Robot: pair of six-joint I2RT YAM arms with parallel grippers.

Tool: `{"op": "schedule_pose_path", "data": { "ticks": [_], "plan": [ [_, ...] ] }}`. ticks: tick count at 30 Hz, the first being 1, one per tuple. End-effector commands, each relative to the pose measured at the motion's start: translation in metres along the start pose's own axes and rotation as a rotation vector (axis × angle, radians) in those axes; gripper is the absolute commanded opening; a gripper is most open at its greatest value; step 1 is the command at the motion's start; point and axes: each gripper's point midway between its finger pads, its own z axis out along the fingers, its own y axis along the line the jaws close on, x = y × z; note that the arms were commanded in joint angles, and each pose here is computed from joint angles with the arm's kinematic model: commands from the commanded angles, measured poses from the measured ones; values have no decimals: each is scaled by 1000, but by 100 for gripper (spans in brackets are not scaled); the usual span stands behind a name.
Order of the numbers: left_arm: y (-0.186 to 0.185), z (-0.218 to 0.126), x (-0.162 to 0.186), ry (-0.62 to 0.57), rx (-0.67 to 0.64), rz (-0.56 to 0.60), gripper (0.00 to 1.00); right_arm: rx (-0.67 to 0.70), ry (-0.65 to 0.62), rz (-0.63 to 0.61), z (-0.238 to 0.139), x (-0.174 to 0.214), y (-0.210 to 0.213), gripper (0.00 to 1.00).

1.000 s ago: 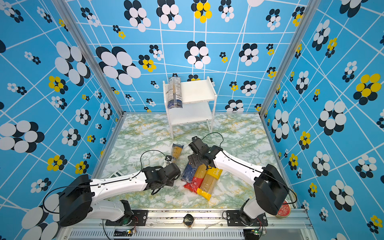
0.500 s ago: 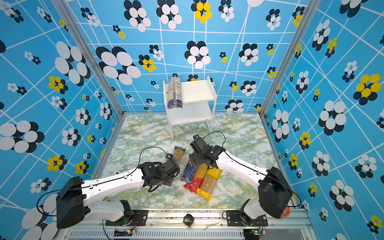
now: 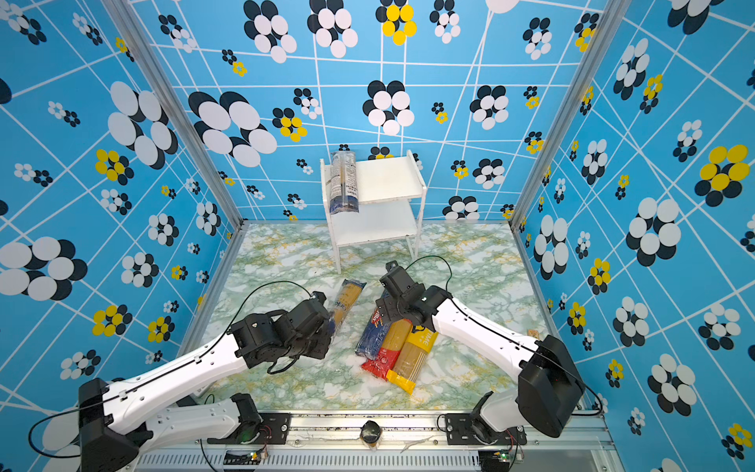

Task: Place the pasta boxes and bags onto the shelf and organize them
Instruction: 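Lift the Ankara bag upright and carry it toward the shelf with the left gripper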

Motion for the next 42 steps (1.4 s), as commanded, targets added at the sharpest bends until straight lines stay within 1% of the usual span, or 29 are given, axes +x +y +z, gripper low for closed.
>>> {"op": "schedule_pose_path", "data": {
  "ticks": [1, 5, 12, 16, 21, 28, 36, 42],
  "plan": [
    [-26, -30, -37, -147, 161, -36, 0, 11, 1, 19, -7, 5, -13, 99],
    [-39, -49, -48, -199, 261, -61, 0, 2, 11, 69, -9, 8, -26, 99],
    [-67, -85, -69, -272, 418, -59, 0, -32, 44, 187, -7, 18, -50, 99],
    [-80, -104, -81, -308, 479, -53, 0, -28, 66, 235, -4, 24, -63, 99],
    [-96, -131, -99, -381, 560, -38, 0, -54, 85, 308, 1, 32, -71, 99],
    [-130, -174, -131, -495, 691, 30, 0, -64, 94, 315, 6, 36, -74, 99],
    [-167, -211, -178, -637, 762, 130, 0, -77, 104, 314, 8, 36, -72, 99],
    [-184, -228, -218, -771, 766, 135, 0, -89, 115, 318, 9, 40, -69, 99]
  ]
}}
